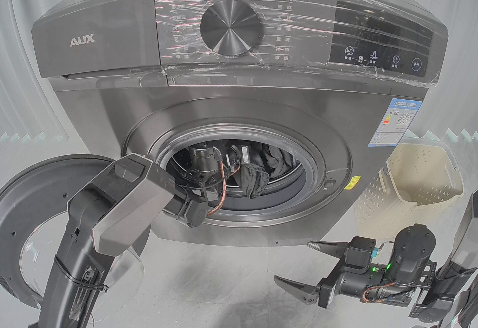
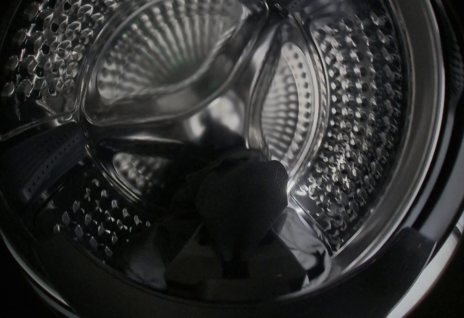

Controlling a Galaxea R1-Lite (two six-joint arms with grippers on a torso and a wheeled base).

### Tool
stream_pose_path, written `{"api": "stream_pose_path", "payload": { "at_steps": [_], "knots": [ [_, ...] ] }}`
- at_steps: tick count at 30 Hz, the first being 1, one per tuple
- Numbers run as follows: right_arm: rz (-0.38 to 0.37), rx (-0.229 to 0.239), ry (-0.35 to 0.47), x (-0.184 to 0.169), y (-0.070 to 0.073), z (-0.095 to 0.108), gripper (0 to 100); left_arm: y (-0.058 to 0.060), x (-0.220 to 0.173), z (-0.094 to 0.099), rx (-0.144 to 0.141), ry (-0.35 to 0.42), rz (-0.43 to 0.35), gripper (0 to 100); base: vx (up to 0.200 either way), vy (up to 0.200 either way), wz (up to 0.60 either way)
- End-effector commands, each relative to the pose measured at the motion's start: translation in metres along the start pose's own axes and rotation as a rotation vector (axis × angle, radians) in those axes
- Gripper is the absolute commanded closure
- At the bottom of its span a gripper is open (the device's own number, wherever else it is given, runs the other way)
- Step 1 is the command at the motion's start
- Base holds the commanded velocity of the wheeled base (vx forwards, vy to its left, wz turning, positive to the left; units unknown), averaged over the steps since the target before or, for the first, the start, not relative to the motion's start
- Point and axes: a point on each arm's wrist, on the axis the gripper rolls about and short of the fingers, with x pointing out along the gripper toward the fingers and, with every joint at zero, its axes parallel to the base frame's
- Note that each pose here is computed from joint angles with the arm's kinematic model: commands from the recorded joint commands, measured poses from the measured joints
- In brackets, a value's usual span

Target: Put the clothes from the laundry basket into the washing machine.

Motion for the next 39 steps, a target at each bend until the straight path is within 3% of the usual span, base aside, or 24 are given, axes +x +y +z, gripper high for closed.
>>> {"api": "stream_pose_path", "payload": {
  "at_steps": [1, 5, 6, 13, 21, 29, 32, 33, 39],
  "knots": [
    [0.000, 0.000, -0.002, 0.000, 0.000, 0.000, 0, 0.008, 0.010, -0.004, -0.009, -0.031, 0.022, 100, 0.000, 0.000, 0.00],
    [-0.001, 0.000, -0.004, 0.000, 0.000, 0.001, 0, 0.008, 0.010, -0.011, -0.007, -0.020, 0.035, 100, 0.000, 0.000, 0.00],
    [-0.001, 0.000, -0.004, 0.000, 0.000, 0.001, 0, 0.008, 0.010, -0.011, -0.007, -0.020, 0.035, 0, 0.000, 0.000, 0.00],
    [0.000, 0.000, -0.002, 0.000, 0.000, 0.000, 0, 0.004, -0.006, -0.016, 0.002, 0.060, 0.029, 0, 0.000, 0.000, 0.00],
    [-0.001, 0.002, 0.001, 0.001, 0.000, 0.000, 0, -0.004, -0.034, -0.040, 0.027, 0.206, -0.030, 0, 0.000, 0.000, 0.00],
    [-0.001, 0.002, 0.001, 0.001, 0.000, 0.000, 0, -0.002, -0.041, -0.056, 0.045, 0.259, -0.044, 0, 0.000, 0.000, 0.00],
    [-0.002, 0.002, 0.007, 0.002, -0.001, -0.002, 0, 0.001, -0.041, -0.074, 0.062, 0.287, -0.040, 0, 0.000, 0.000, 0.00],
    [-0.002, 0.002, 0.007, 0.002, -0.001, -0.002, 0, 0.001, -0.042, -0.078, 0.070, 0.295, -0.040, 100, 0.000, 0.000, 0.00],
    [-0.001, 0.002, 0.005, 0.002, -0.001, -0.001, 0, -0.001, -0.040, -0.085, 0.075, 0.292, -0.049, 100, 0.000, 0.000, 0.00]
  ]
}}
